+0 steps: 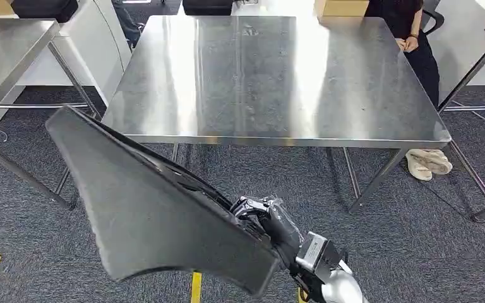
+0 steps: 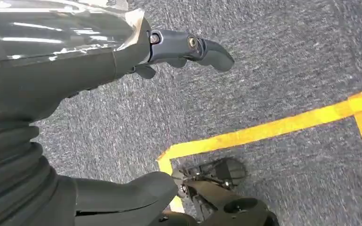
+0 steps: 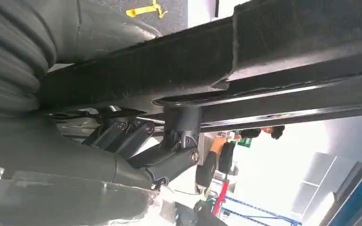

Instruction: Take the parts from the cabinet and place them on the table.

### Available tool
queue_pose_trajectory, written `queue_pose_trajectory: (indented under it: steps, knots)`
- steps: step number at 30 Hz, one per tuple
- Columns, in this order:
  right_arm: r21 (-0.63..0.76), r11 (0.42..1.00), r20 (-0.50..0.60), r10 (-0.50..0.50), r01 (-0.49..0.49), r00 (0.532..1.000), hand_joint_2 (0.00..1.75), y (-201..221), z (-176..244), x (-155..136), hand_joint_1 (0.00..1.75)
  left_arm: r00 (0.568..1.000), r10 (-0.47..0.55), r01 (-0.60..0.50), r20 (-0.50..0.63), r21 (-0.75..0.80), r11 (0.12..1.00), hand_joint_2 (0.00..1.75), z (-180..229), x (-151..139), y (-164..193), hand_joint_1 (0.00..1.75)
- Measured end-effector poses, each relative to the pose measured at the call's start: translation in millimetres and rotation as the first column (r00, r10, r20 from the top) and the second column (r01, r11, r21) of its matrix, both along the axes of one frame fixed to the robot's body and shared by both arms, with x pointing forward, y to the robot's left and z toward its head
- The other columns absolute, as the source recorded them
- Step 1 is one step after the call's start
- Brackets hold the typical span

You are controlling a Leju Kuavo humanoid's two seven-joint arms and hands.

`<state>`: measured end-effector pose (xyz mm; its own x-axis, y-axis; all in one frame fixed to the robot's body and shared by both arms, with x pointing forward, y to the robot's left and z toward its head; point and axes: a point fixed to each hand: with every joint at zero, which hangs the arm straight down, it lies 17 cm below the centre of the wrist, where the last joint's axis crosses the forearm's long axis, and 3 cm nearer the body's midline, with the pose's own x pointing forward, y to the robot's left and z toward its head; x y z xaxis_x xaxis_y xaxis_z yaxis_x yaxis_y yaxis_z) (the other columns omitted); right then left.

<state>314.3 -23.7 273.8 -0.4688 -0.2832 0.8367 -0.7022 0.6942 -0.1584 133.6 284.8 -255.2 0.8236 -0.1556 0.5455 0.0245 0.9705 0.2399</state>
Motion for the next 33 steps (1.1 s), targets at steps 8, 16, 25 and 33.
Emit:
queue_pose_trajectory:
  steps: [8,16,25,33]
  knots:
    - [-0.01,1.0,0.005,-0.005,0.005,1.0,1.75,-0.9,-3.8,-3.8,1.71,1.0,0.001,-0.001,-0.004,0.0,1.0,1.75,-0.1,-1.2,-8.0,0.0]
    - [-0.023,1.0,-0.006,0.004,-0.004,1.0,1.75,1.7,-10.1,-8.1,1.71,1.0,0.007,-0.007,-0.005,-0.006,1.0,1.75,-0.3,-4.2,-12.8,0.0]
    - [-0.015,1.0,0.004,0.008,-0.008,1.0,1.75,3.8,-3.9,-7.5,1.71,1.0,0.016,-0.016,-0.007,-0.003,1.0,1.75,-0.7,-7.2,-12.5,0.0]
    - [-0.014,1.0,0.0,0.014,-0.014,1.0,1.75,6.7,-3.6,-7.9,1.71,1.0,0.02,-0.019,-0.017,0.003,1.0,1.75,-2.3,-14.3,-8.1,0.0]
